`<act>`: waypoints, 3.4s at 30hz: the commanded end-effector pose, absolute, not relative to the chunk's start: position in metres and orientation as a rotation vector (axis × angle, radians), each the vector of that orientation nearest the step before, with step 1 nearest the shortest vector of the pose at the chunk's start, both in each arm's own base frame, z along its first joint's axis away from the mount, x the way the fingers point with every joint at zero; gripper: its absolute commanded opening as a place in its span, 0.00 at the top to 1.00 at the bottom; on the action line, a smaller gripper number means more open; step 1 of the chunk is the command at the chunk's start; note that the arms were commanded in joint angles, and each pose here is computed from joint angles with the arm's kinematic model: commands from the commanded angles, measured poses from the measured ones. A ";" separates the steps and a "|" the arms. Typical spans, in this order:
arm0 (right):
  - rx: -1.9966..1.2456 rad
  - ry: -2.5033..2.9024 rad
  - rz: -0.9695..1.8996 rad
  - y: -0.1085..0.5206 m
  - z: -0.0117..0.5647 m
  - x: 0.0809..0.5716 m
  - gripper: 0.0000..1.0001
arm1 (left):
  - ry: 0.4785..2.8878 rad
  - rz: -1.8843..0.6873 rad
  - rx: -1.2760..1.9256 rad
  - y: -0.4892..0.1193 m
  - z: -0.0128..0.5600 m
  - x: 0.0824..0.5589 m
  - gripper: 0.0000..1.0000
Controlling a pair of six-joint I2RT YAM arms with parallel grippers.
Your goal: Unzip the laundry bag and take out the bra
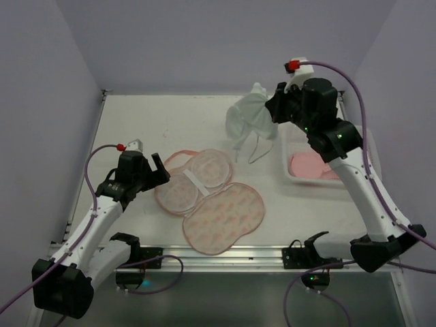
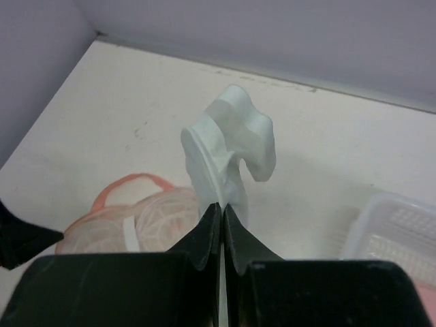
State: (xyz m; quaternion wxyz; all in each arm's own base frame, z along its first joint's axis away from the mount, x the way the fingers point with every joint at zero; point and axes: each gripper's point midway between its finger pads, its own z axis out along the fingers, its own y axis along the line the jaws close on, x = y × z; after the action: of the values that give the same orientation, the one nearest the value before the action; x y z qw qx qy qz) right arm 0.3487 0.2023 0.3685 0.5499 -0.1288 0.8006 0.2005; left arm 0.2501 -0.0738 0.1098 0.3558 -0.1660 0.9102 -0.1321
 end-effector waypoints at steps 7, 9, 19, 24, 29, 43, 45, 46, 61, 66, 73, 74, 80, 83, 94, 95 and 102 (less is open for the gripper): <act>0.001 1.733 -0.039 0.042 0.446 0.323 1.00 | 2.324 -0.345 -0.397 -0.074 0.121 0.255 0.04; 0.051 1.733 -0.112 0.018 0.443 0.319 1.00 | 2.330 -0.352 -0.394 -0.075 0.120 0.255 0.04; 0.089 1.821 -0.156 -0.009 0.400 0.318 1.00 | 2.336 -0.370 -0.389 -0.078 0.116 0.257 0.04; 0.049 1.954 -0.043 0.006 0.340 0.335 1.00 | 2.348 -0.367 -0.394 -0.078 0.112 0.256 0.04; 0.147 2.056 0.061 -0.015 0.278 0.350 1.00 | 2.341 -0.370 -0.395 -0.078 0.112 0.255 0.04; 0.676 2.139 -0.256 -0.120 0.222 0.373 0.65 | 2.417 -0.534 -0.182 -0.106 0.108 0.244 0.04; 0.734 2.124 -0.281 -0.124 0.228 0.367 0.52 | 2.434 -0.557 -0.153 -0.110 0.108 0.243 0.04; 0.756 2.134 -0.292 -0.123 0.229 0.361 0.43 | 2.437 -0.562 -0.147 -0.110 0.107 0.242 0.04; 0.605 1.826 0.262 -0.039 0.343 0.327 0.14 | 2.430 -0.570 0.219 -0.198 0.126 0.237 0.03; 0.564 1.755 0.468 -0.005 0.349 0.306 0.12 | 2.426 -0.474 0.400 -0.243 0.118 0.225 0.07; 0.538 1.795 0.544 0.011 0.324 0.291 0.08 | 2.409 -0.422 0.750 -0.325 0.090 0.179 0.13; 0.534 1.803 0.550 0.013 0.321 0.290 0.08 | 2.421 -0.398 0.821 -0.335 0.077 0.166 0.15; 0.503 1.851 0.598 0.024 0.300 0.282 0.07 | 2.485 -0.348 0.907 -0.360 0.035 0.152 0.17; 0.483 1.866 0.614 0.028 0.295 0.277 0.07 | 2.492 -0.291 0.889 -0.355 0.020 0.166 0.19; 0.450 1.893 0.626 0.035 0.284 0.261 0.06 | 2.504 -0.278 0.649 -0.346 0.012 0.289 0.16; 0.445 1.891 0.632 0.036 0.285 0.261 0.06 | 2.506 -0.278 0.629 -0.347 0.015 0.296 0.16; 0.431 1.889 0.607 0.035 0.291 0.260 0.06 | 2.527 -0.358 0.408 -0.367 0.053 0.297 0.13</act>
State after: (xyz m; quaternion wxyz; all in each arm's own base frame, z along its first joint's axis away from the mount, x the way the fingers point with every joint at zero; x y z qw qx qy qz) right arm 0.2634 0.0318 0.2870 0.5256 0.1953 0.7880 0.2541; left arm 0.3078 -0.3535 0.0295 0.2687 0.1846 0.9380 -0.1178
